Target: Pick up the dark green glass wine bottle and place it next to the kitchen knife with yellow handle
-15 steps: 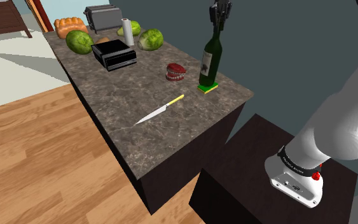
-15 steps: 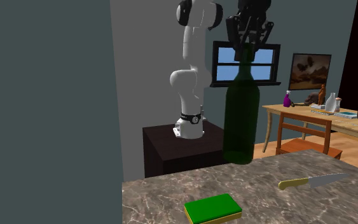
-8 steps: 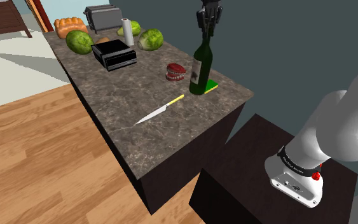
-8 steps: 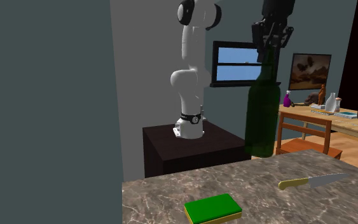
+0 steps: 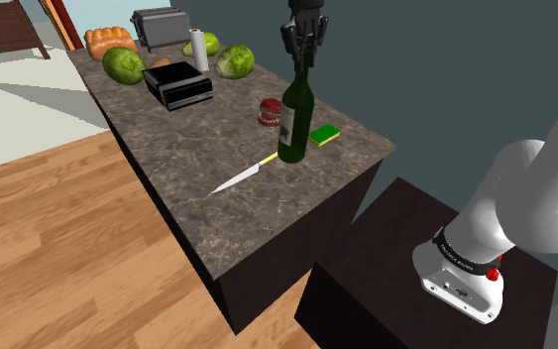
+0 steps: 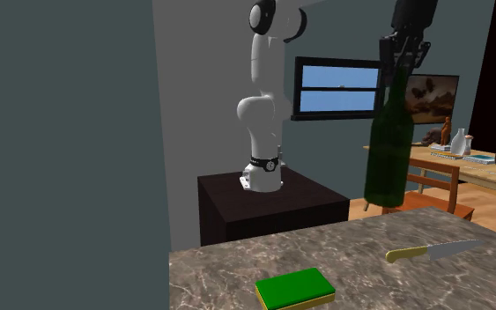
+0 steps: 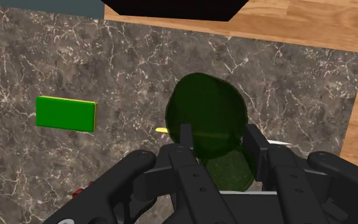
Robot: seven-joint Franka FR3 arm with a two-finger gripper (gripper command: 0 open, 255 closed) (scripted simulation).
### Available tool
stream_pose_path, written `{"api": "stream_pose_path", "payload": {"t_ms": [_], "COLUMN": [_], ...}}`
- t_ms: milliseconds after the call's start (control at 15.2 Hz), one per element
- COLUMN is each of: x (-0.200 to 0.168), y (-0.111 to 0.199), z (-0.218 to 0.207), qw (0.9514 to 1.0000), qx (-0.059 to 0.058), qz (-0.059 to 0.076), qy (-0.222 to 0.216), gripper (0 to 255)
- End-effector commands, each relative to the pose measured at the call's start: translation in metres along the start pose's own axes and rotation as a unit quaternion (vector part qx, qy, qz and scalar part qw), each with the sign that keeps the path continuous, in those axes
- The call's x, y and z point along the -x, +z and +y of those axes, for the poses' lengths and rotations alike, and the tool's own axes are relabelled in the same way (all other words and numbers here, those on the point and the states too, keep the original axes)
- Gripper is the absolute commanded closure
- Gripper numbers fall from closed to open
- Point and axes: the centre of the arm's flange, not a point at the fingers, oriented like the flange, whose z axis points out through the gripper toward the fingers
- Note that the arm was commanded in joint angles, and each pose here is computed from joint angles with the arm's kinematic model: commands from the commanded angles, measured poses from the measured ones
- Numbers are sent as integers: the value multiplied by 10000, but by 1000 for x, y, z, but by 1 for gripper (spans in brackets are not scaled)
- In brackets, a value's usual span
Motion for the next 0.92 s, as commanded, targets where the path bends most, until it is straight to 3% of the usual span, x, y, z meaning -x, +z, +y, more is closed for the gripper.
{"api": "stream_pose_path", "payload": {"t_ms": [0,858], "x": [2,19], "y": [1,1], "z": [-31,-201], "qw": [10000,10000], "qx": [-1,-1], "qz": [3,3], "qy": [6,6], "gripper": [255,255]}}
